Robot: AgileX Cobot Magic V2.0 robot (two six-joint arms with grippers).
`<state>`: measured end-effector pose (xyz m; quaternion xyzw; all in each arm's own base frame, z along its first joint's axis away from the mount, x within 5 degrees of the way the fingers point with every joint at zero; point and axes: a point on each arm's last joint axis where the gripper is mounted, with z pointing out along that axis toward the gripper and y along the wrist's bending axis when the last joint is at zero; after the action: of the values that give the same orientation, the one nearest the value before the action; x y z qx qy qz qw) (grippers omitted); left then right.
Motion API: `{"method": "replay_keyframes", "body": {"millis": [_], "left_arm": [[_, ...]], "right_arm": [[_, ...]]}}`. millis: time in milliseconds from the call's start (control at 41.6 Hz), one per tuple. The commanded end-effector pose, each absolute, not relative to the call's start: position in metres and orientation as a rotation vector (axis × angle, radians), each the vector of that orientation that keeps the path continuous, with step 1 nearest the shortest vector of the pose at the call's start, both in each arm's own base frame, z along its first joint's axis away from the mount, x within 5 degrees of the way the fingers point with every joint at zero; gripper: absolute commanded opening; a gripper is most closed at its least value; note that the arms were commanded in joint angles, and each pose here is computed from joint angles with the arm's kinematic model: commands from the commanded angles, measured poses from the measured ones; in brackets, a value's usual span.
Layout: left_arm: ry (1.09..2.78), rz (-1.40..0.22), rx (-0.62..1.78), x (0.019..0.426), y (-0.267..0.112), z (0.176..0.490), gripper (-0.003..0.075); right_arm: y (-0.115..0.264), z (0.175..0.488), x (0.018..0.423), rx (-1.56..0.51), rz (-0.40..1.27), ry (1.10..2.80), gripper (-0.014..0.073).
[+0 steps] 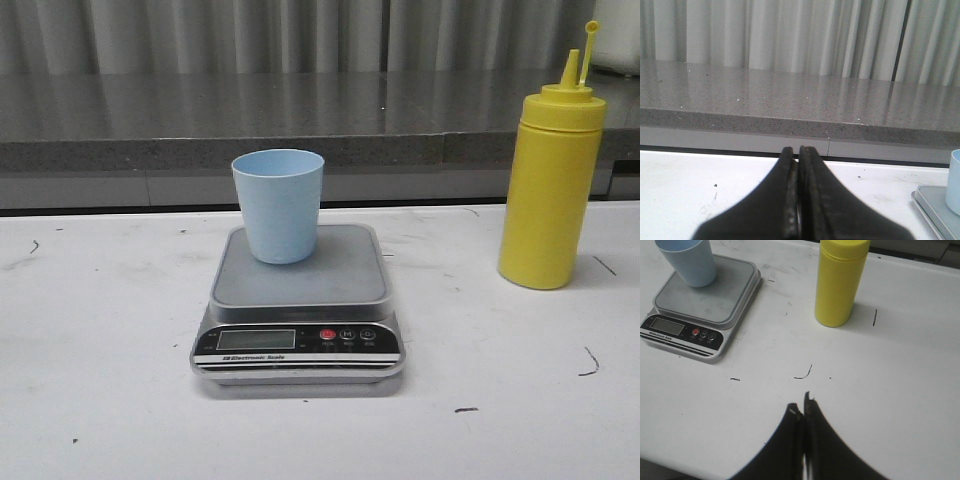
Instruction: Pour seasoning into cup on scale with both arms
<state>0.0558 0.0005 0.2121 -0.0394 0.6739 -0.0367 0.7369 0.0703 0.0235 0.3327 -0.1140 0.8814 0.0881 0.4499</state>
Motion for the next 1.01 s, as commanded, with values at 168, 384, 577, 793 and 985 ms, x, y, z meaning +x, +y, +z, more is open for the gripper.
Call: {"method": "replay_keyframes", "body": {"millis": [168,384,577,793,985], "left_arm": [[1.418,-0.09,-0.095,0.055,0.001,0.211,-0.002],[1.418,-0.09,-0.095,0.055,0.001,0.211,-0.002],[1.418,-0.09,-0.095,0.055,0.001,0.211,-0.002],[1.418,-0.09,-0.095,0.055,0.001,0.211,-0.002],[1.418,-0.09,-0.095,0.055,0.001,0.211,-0.002]], "right_arm": [[0.024,0.348,0.073,-0.278,0.221,2.077,-0.0069],[0.024,0.348,0.073,-0.278,0.221,2.077,-0.0069],[0.024,0.348,0.073,-0.278,0.221,2.077,-0.0069],[0.022,0.347,0.07,-0.277,0.203,2.066,-0.0069],[0.01,0.319,0.058,-0.147,0.122,1.86,-0.0067]]}}
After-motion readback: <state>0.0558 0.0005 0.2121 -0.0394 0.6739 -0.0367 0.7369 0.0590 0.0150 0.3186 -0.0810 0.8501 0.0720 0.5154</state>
